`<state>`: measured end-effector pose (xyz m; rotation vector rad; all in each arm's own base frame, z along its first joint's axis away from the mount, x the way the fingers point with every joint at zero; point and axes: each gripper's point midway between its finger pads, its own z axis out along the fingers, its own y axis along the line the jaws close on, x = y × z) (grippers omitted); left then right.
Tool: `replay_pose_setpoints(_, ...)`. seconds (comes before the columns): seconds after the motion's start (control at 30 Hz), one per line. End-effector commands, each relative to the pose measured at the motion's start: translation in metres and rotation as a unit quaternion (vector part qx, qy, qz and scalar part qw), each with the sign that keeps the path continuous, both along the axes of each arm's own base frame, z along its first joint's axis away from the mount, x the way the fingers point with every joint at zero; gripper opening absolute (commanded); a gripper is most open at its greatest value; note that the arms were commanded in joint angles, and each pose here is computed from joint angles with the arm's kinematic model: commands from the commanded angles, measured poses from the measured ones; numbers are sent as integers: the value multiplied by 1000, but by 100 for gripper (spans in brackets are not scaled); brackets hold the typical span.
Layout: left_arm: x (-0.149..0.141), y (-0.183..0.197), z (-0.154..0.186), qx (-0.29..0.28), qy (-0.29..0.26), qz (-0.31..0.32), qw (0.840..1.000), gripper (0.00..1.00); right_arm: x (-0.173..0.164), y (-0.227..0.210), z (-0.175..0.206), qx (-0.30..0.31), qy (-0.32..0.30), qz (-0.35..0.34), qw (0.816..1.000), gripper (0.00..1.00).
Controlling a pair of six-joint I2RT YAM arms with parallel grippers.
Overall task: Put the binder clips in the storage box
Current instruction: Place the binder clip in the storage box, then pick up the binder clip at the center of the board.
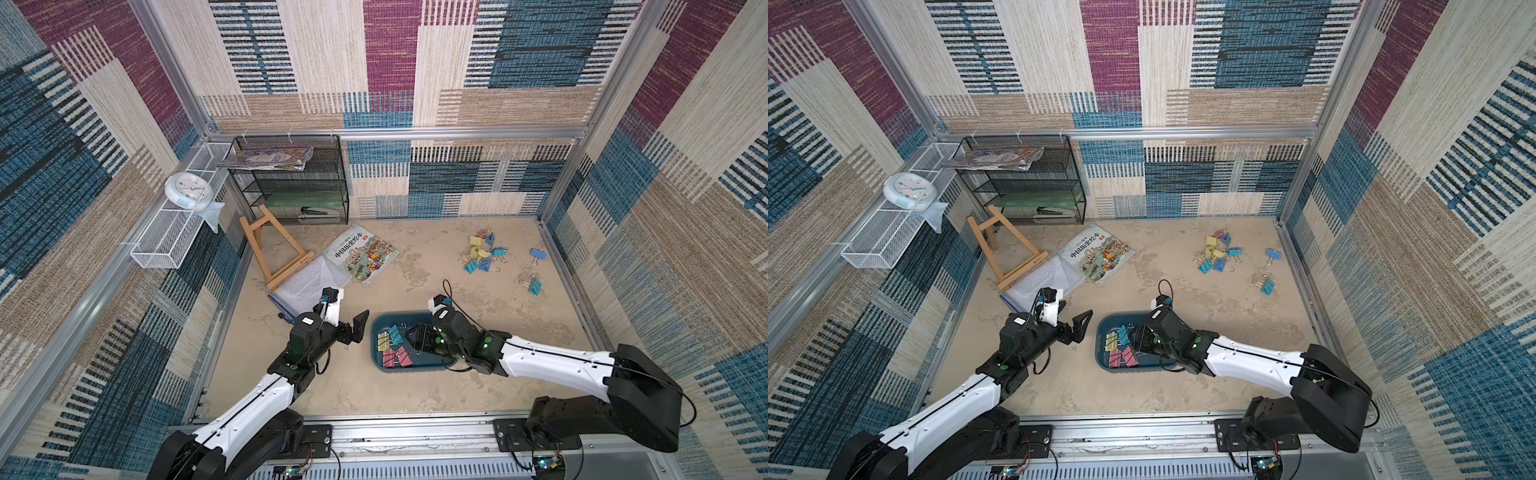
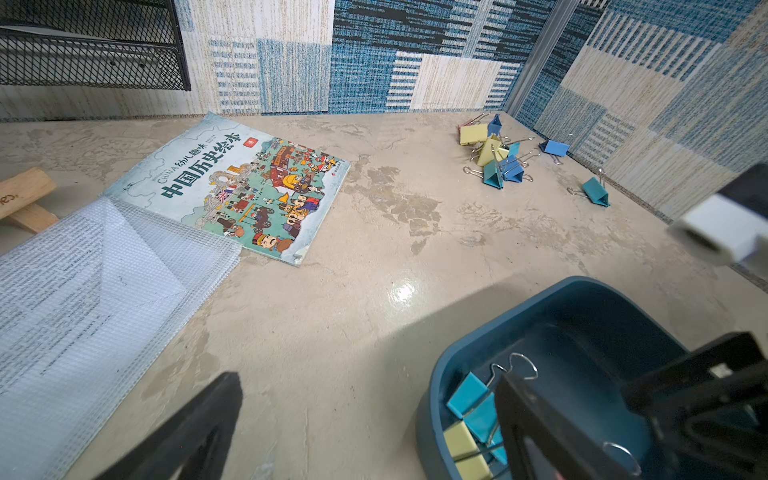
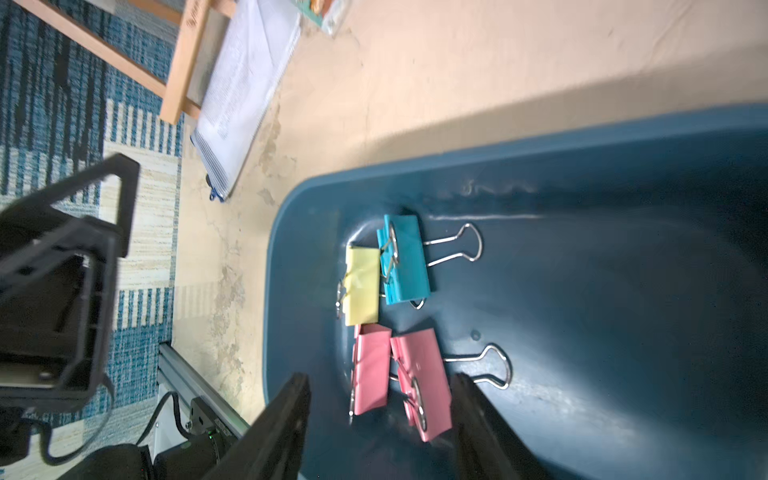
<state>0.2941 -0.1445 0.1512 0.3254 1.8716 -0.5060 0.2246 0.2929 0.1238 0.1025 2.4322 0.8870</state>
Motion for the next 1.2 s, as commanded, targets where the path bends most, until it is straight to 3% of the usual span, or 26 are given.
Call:
replay_pose_setpoints(0.0, 1, 0, 1, 2, -5, -1, 1000, 99, 17, -41, 21, -75, -62, -61, 993, 67)
replay_pose_setpoints(0.17, 0, 0, 0, 1, -3, 0, 1000, 99, 61, -101, 75, -110, -133, -102, 980, 71)
replay_pose_setpoints(0.33, 1, 0, 0, 0, -4, -1, 1000, 99, 115, -157, 82, -114, -115, -133, 978, 70)
replay_pose_setpoints(0.5, 1, 0, 0, 1, -3, 0, 1000, 99, 172, -188, 56, -157, -58, -161, 973, 68)
replay_pose_setpoints(0.67, 1, -1, 0, 1, -1, -2, 1000, 99, 228, -203, 28, -264, -23, -164, 950, 62)
replay_pose_setpoints(0.8, 2, -1, -2, 3, 1, -2, 1000, 99, 265, -207, 0, -346, 30, -145, 927, 45)
replay_pose_setpoints(0.9, 2, -1, -1, 4, 1, -1, 1000, 99, 286, -208, -13, -389, 34, -149, 909, 32)
replay_pose_setpoints(1.0, 2, 0, -2, 5, 1, -1, 1000, 99, 299, -210, -26, -411, 40, -152, 898, 32)
replay_pose_setpoints(1.17, 2, 0, -2, 5, 1, -1, 1000, 99, 311, -203, -46, -414, 48, -134, 899, 34)
